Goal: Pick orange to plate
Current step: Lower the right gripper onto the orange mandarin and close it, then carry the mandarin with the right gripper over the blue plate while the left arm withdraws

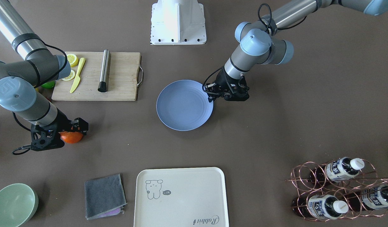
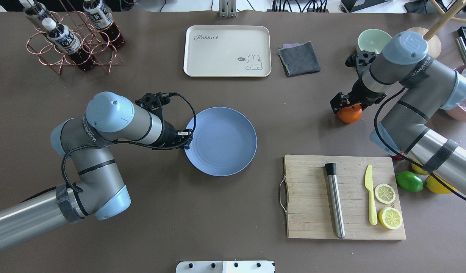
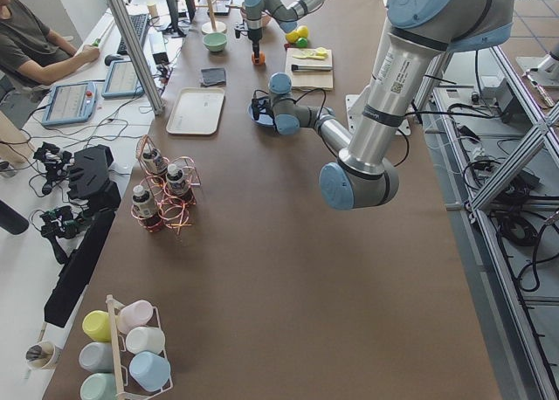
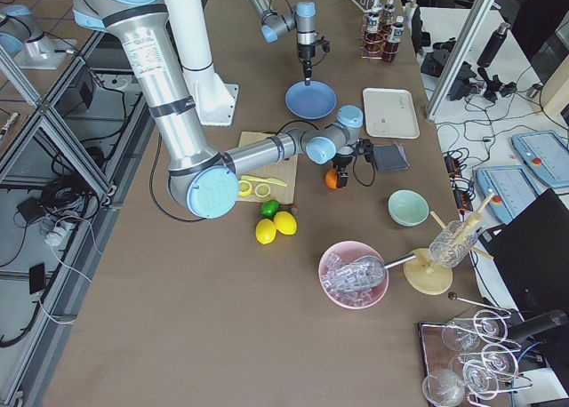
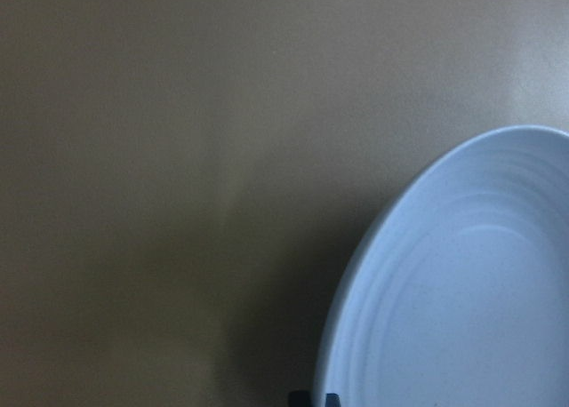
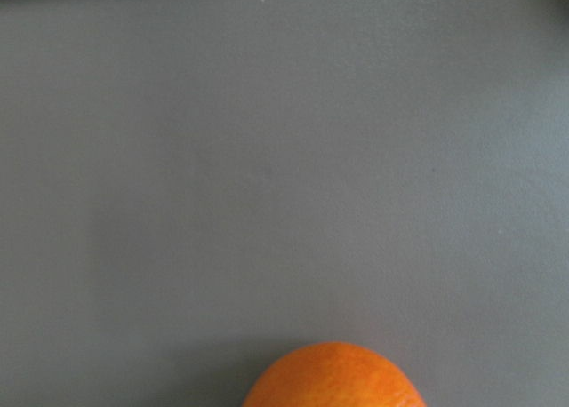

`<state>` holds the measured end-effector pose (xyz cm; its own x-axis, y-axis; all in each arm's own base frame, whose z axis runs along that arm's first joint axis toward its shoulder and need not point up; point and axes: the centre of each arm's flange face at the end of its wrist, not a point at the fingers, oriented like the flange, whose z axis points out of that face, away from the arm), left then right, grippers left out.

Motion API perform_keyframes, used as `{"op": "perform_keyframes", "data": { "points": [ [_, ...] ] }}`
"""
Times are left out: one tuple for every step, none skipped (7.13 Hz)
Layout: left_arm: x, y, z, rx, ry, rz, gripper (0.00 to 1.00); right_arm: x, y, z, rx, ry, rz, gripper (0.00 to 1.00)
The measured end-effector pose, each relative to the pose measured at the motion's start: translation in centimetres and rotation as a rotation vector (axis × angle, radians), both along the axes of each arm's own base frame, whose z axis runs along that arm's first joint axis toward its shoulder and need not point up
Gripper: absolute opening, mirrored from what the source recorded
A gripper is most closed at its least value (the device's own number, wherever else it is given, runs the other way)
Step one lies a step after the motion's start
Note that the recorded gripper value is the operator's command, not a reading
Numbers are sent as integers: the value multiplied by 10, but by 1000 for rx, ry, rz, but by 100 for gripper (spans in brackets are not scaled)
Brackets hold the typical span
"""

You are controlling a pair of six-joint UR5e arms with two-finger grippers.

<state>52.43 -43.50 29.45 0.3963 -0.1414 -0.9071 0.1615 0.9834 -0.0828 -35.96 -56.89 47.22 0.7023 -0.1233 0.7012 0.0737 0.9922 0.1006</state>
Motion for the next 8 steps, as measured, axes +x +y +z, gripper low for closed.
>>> {"op": "perform_keyframes", "data": {
  "points": [
    [6, 5, -2, -2, -1, -11, 98, 0, 0, -2, 0, -4, 2, 0],
    [5, 5, -3, 1, 1, -21, 98, 1, -3, -14, 8, -18, 3, 0],
    [-8, -2, -7, 5, 12, -28, 98, -1, -7, -40, 16, -44, 9, 0],
    [-37, -19, -8, 17, 25, -22, 98, -9, -3, -81, 13, -80, 26, 0],
    [-81, -41, 5, 45, 24, -2, 98, -35, 15, -130, -5, -118, 54, 0],
    [-134, -61, 38, 88, -2, 24, 98, -78, 45, -180, -27, -144, 92, 0],
    [-183, -77, 76, 143, -40, 52, 98, -128, 79, -225, -46, -159, 125, 0],
    [-225, -89, 112, 188, -78, 73, 98, -174, 109, -260, -57, -158, 146, 0]
  ]
}}
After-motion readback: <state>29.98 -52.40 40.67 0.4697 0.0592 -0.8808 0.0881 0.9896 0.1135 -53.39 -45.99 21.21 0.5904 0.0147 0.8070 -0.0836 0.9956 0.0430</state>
